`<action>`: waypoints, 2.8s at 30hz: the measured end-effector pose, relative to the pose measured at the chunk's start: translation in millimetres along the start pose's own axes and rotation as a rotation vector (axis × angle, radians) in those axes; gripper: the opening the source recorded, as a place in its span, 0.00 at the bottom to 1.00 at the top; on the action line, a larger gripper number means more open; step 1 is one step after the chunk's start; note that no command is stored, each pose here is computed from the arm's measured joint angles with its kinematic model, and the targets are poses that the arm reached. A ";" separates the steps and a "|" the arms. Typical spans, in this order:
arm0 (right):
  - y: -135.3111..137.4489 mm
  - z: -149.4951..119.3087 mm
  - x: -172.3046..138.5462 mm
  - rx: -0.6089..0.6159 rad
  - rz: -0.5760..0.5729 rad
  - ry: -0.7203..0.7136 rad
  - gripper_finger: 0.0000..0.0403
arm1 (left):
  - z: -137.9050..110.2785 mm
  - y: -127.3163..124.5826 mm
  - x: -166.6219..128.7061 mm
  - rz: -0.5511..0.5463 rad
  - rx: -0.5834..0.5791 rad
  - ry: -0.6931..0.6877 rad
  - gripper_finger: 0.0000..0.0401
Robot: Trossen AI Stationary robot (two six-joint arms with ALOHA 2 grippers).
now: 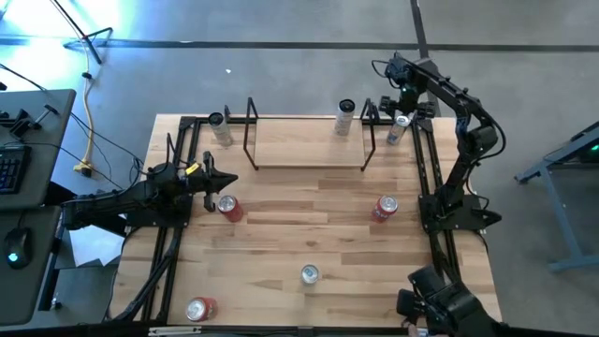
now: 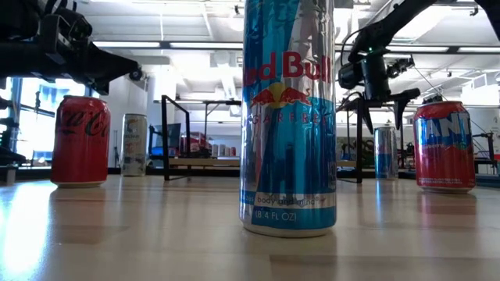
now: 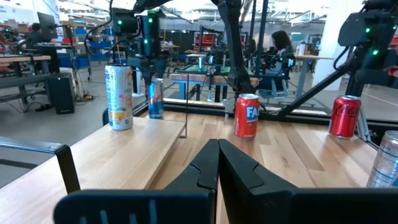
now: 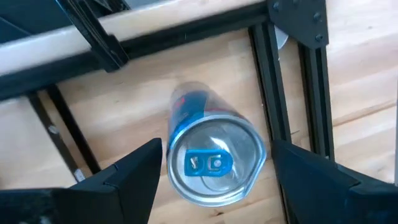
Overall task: Place canned beverage on shelf
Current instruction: Put the top blue soda can on the shelf
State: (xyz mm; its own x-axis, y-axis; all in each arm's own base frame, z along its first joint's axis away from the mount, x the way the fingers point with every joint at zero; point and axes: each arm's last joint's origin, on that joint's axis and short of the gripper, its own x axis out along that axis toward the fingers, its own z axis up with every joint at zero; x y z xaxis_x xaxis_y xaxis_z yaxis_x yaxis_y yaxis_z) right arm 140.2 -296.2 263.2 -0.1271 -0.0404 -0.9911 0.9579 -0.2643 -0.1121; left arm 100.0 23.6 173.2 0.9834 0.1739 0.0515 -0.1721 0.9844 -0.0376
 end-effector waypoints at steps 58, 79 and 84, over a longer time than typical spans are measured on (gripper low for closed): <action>110.7 -160.1 -201.5 -1.306 0.253 -0.759 0.57 | -4.4 0.2 -0.1 0.003 -0.029 0.044 0.00; 205.5 -146.9 -91.0 -1.662 0.103 -0.434 0.57 | -5.9 0.2 -0.1 0.003 -0.014 0.059 0.00; 218.5 -134.8 -69.4 -1.718 0.064 -0.415 0.57 | -5.8 0.2 -0.1 0.003 -0.014 0.058 0.00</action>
State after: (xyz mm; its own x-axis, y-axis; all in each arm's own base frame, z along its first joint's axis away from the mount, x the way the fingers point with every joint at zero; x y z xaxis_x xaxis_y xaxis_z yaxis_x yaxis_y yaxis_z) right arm 393.0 -221.3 297.8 0.1282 -0.3005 -0.9451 0.0926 0.9525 -0.2903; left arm 100.1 23.7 167.4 0.9847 0.1743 -0.0067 -0.1744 0.9833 -0.0514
